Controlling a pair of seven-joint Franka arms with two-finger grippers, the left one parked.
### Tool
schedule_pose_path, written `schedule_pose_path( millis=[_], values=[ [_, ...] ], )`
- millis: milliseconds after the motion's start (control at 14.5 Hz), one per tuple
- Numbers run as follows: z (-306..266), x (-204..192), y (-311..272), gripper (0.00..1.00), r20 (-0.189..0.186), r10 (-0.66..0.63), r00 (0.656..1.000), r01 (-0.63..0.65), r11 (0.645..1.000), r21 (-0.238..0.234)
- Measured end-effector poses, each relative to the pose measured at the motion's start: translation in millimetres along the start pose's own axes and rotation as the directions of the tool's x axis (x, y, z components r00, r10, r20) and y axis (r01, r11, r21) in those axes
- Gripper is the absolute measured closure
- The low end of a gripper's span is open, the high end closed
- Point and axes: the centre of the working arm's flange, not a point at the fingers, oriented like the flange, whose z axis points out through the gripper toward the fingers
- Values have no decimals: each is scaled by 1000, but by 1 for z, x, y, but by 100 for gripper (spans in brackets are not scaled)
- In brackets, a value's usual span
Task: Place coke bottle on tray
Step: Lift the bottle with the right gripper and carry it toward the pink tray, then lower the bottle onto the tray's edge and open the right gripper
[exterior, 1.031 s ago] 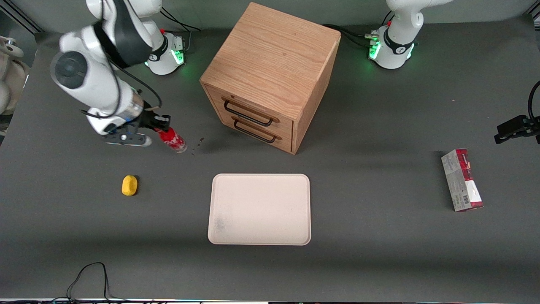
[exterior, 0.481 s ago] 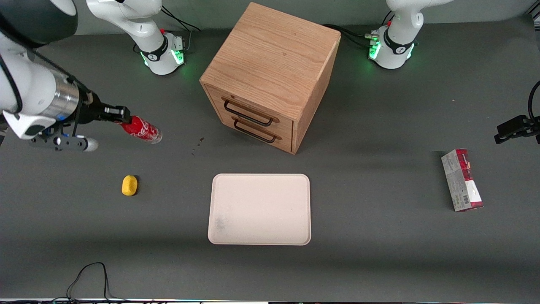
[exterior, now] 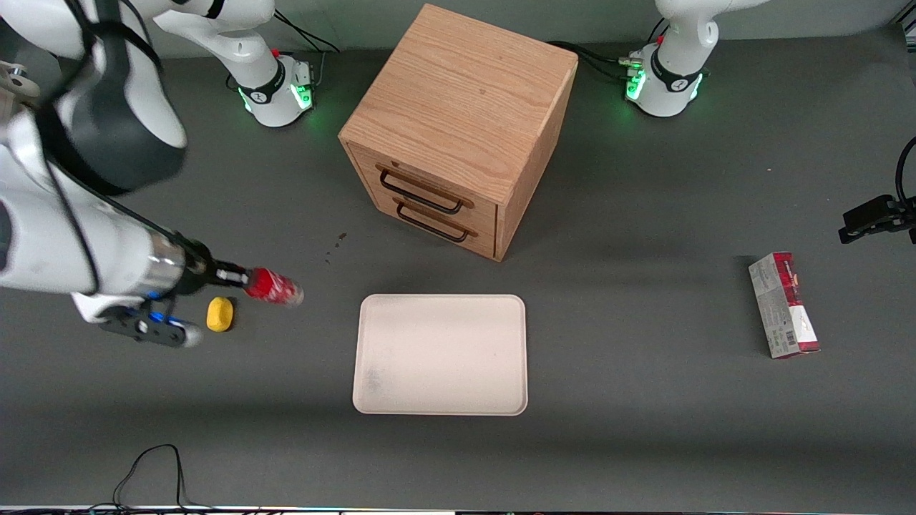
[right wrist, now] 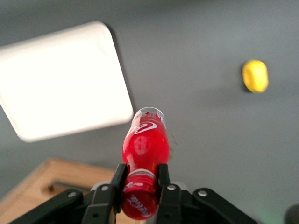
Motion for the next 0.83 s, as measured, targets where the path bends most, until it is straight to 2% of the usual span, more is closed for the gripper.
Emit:
schedule_pose_path(
  millis=[206, 344, 825],
  values=[
    [55, 18, -47, 68, -66, 80, 995, -79, 997, 18],
    [77, 32, -59, 68, -100, 110, 989, -106, 993, 42],
    [113, 58, -70, 68, -139, 254, 957, -237, 963, 126]
  ],
)
